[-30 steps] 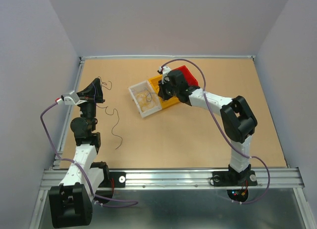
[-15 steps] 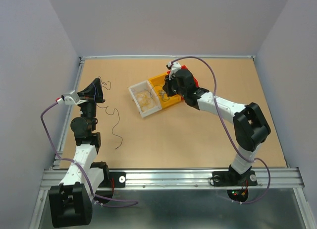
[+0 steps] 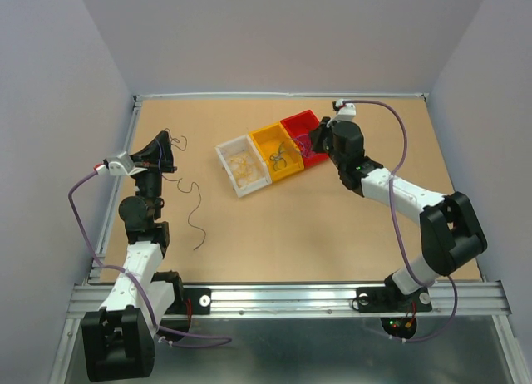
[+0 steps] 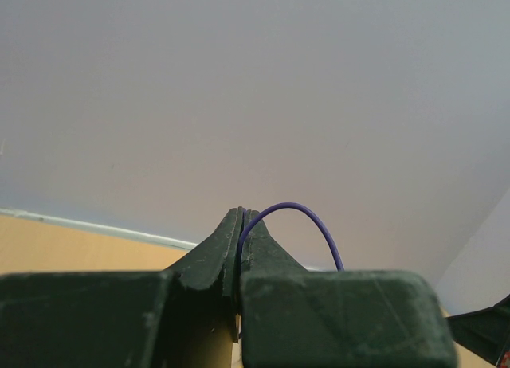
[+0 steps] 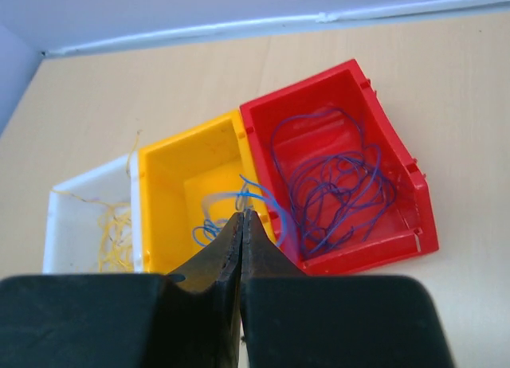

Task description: Untangle the cables

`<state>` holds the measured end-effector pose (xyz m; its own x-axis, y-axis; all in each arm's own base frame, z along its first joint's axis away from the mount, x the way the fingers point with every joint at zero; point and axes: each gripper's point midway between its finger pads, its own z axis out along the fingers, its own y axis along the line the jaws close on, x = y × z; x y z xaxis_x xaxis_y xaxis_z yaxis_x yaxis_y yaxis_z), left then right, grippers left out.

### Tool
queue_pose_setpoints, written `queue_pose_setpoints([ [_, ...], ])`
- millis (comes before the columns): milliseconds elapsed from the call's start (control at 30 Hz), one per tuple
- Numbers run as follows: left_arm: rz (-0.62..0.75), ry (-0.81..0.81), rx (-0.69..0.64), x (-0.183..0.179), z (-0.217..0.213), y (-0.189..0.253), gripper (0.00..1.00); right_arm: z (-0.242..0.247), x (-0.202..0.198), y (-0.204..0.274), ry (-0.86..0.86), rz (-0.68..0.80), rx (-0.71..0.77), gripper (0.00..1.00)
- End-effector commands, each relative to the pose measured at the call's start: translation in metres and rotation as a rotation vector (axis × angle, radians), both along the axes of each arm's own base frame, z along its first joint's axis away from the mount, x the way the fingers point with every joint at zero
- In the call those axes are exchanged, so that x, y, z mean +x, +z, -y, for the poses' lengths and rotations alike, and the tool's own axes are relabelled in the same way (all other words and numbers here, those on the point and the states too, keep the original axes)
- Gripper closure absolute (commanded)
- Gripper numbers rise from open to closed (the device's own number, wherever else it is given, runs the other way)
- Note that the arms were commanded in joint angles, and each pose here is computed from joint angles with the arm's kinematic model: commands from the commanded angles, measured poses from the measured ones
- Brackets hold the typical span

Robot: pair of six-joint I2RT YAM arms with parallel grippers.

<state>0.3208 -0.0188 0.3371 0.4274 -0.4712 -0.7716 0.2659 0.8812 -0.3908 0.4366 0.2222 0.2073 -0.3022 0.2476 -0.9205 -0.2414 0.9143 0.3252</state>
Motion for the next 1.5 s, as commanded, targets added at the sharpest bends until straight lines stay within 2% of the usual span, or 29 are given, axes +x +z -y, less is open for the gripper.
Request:
queue_pose_setpoints([
  [0, 0.087, -0.003, 0.027, -0.009, 0.003, 0.021, 1.0, -0.004, 0.004, 0.024, -0.007, 0.078, 0.081, 1.0],
  [200, 0.088, -0.003, 0.026, -0.01, 0.004, 0.022, 1.0, -0.024, 0.005, 0.014, 0.09, 0.054, 0.07, 0.99],
  [400, 0.087, -0.007, 0.028, -0.009, 0.005, 0.021, 1.0, -0.024, 0.009, 0.009, 0.088, 0.029, 0.039, 0.99],
  [433, 0.085, -0.008, 0.03, -0.009, 0.005, 0.021, 1.0, -0.021, 0.01, -0.001, 0.069, -0.012, 0.014, 0.92],
  [500, 0.084, -0.011, 0.031, -0.009, 0.006, 0.02, 1.0, -0.009, 0.017, -0.003, -0.014, -0.033, 0.002, 0.47],
  [533, 0.084, -0.007, 0.031, -0.009, 0.005, 0.02, 1.0, -0.004, 0.016, -0.01, -0.043, -0.061, -0.006, 0.32],
  [600, 0.085, -0.006, 0.03, -0.009, 0.004, 0.021, 1.0, 0.008, 0.013, -0.016, -0.108, -0.091, 0.02, 0.15],
  [700, 0.085, -0.011, 0.031, -0.009, 0.006, 0.021, 1.0, 0.034, 0.008, -0.018, -0.242, -0.105, 0.065, 0.11],
  [733, 0.084, -0.013, 0.031, -0.009, 0.006, 0.02, 1.0, 0.046, 0.002, -0.034, -0.275, -0.135, 0.058, 0.11],
  [933, 0.082, -0.033, 0.034, -0.009, 0.01, 0.02, 1.0, 0.062, -0.023, -0.08, -0.29, -0.244, 0.075, 0.11],
  [1200, 0.093, -0.023, 0.036, -0.013, 0.009, 0.023, 1.0, 0.096, -0.012, -0.108, -0.4, -0.32, 0.166, 0.13],
  [1467, 0.064, -0.035, 0.039, -0.004, 0.011, 0.016, 1.0, 0.095, 0.006, -0.116, -0.344, -0.29, 0.02, 0.17],
])
